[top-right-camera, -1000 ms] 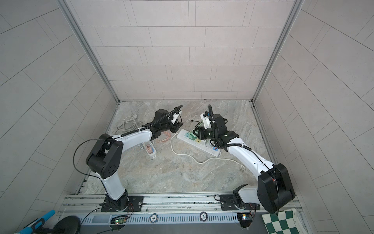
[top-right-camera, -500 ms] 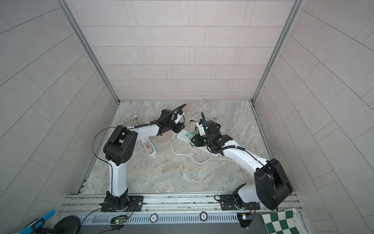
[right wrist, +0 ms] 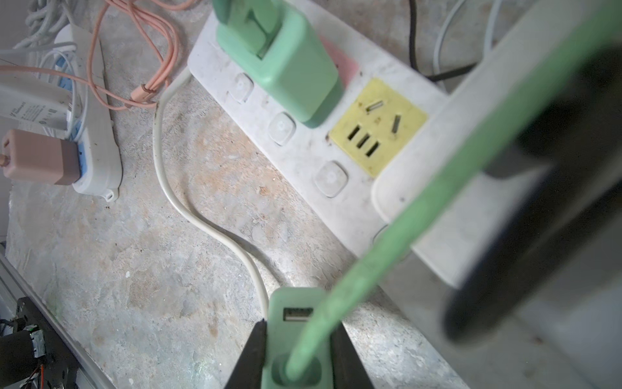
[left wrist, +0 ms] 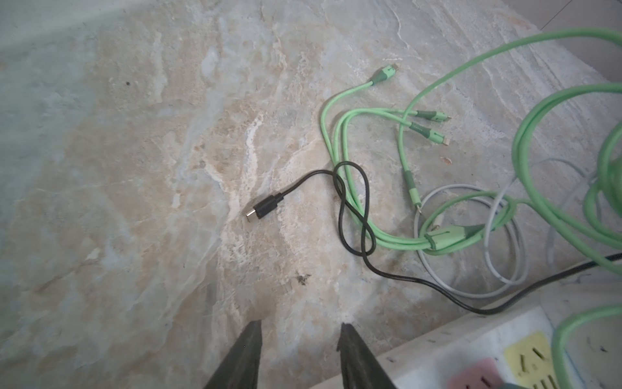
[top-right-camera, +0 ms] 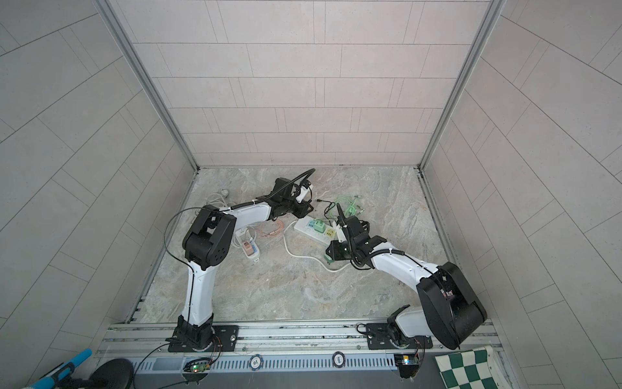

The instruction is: Insert the plug

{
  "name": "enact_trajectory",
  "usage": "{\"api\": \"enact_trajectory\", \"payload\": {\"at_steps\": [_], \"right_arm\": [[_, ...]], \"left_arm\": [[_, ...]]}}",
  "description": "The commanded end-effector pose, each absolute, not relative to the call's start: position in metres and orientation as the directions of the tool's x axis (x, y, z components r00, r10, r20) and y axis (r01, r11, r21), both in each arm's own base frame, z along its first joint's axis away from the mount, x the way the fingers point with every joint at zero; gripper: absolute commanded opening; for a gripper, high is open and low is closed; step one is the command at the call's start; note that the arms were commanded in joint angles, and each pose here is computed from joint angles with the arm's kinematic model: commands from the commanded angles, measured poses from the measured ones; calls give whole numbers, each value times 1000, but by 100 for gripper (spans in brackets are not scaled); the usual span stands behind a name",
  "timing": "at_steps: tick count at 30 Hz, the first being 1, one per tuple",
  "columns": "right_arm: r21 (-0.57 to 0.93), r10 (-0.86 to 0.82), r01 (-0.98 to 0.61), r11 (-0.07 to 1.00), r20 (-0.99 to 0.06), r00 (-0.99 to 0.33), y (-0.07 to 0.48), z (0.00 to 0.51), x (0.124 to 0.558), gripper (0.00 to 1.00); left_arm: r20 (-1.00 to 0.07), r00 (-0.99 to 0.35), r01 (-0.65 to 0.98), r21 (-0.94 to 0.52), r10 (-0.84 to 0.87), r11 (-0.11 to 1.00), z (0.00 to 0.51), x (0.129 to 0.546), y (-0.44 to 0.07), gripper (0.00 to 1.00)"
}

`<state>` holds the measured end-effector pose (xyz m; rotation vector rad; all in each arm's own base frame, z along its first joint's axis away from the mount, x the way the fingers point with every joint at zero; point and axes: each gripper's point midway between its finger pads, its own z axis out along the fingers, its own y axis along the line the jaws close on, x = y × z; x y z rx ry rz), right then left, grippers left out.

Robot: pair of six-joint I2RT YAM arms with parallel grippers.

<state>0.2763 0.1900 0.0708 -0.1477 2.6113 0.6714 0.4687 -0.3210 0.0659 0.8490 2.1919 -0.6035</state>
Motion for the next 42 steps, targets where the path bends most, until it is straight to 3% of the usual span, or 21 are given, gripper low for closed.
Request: {"api": "enact_trajectory", "payload": {"at_steps": [1, 15, 26, 36, 42], "right_arm": [[415, 21, -178, 892, -432, -902, 178, 66, 278, 0], [292, 83, -35, 956, -382, -920, 123, 38, 293, 0], [271, 184, 69, 960, -428, -885, 95, 52, 358, 0], [319, 214, 49, 947, -508, -834, 105, 68, 427, 0], [370, 196, -20, 929, -535, -822, 116, 81, 433, 0]], "left_arm": [[-696, -541, 750, -146, 471, 646, 54, 454, -330, 42], [-512, -664, 719, -237, 545, 654, 30, 424, -322, 37], [-395, -743, 660, -298, 540, 690, 23, 374, -301, 32], [-401, -715, 696, -338, 573, 633, 30, 312, -333, 31], [-414, -706, 705, -339, 575, 623, 39, 300, -345, 31]]}}
